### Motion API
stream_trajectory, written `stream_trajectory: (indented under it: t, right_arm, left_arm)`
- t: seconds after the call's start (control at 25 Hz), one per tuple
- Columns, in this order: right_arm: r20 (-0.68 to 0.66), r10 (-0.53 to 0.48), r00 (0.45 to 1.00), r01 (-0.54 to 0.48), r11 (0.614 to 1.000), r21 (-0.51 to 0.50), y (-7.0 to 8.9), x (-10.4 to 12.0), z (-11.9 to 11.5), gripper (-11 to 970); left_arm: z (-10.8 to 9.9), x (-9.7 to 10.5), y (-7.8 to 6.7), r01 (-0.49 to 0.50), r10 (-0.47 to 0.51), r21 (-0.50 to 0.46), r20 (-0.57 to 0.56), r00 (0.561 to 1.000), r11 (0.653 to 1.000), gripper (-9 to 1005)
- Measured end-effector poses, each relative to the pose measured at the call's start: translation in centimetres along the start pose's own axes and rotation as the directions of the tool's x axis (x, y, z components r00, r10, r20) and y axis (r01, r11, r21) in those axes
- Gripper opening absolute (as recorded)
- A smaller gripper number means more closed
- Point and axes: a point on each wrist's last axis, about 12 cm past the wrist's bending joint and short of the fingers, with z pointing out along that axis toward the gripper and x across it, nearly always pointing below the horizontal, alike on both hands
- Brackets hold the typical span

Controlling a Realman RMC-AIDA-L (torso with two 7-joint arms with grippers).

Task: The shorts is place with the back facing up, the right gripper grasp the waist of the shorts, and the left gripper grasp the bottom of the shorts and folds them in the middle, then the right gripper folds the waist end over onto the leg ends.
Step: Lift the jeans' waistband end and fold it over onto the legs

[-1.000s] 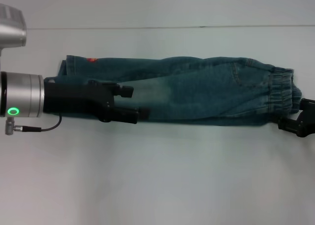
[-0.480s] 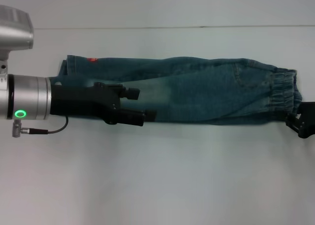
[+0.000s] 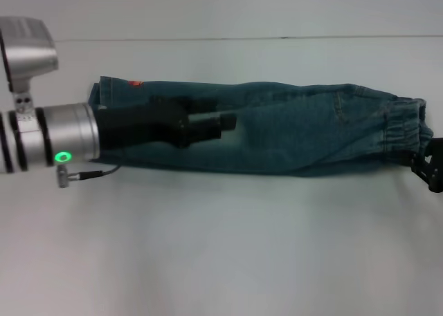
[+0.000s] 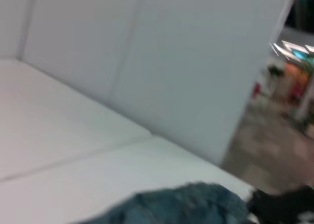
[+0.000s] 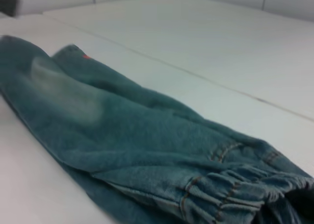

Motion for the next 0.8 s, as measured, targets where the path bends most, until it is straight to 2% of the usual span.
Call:
stream_trajectory:
  t: [0.08,0.28,0.48,0.6,0.8]
  right_arm:
    - [0.007,-0.011,1.000,0.011,1.000,-0.006,0.2,-0.4,-0.4,115]
    - [0.038,-0.031,0.999,0.033,0.999,-0.042,0.4,-1.6,-1.2,106]
    - [0.063,-0.046,0.997,0.050,0.997,-0.064,0.4,-2.7,-1.8,107]
    - [0.094,-0.052,0.994,0.059,0.996,-0.073,0.3,-3.6,-2.2,107]
    - [0.132,-0.089,0.987,0.100,0.991,-0.085,-0.1,-5.9,-2.7,106]
  left_arm:
    - [1.0,0.6,0.2,0.005,-0.004,-0.025,0.033,0.999,1.000,628]
    - [4.6,2.3,0.5,0.014,-0.010,-0.100,0.035,0.999,0.995,450]
    - [8.5,4.0,-0.6,-0.034,0.035,-0.142,0.008,0.999,0.989,329]
    - [9.7,4.7,-1.2,-0.045,0.043,-0.155,-0.010,0.999,0.987,264]
    - [10.2,5.3,-1.7,-0.018,0.018,-0.188,-0.002,1.000,0.982,142]
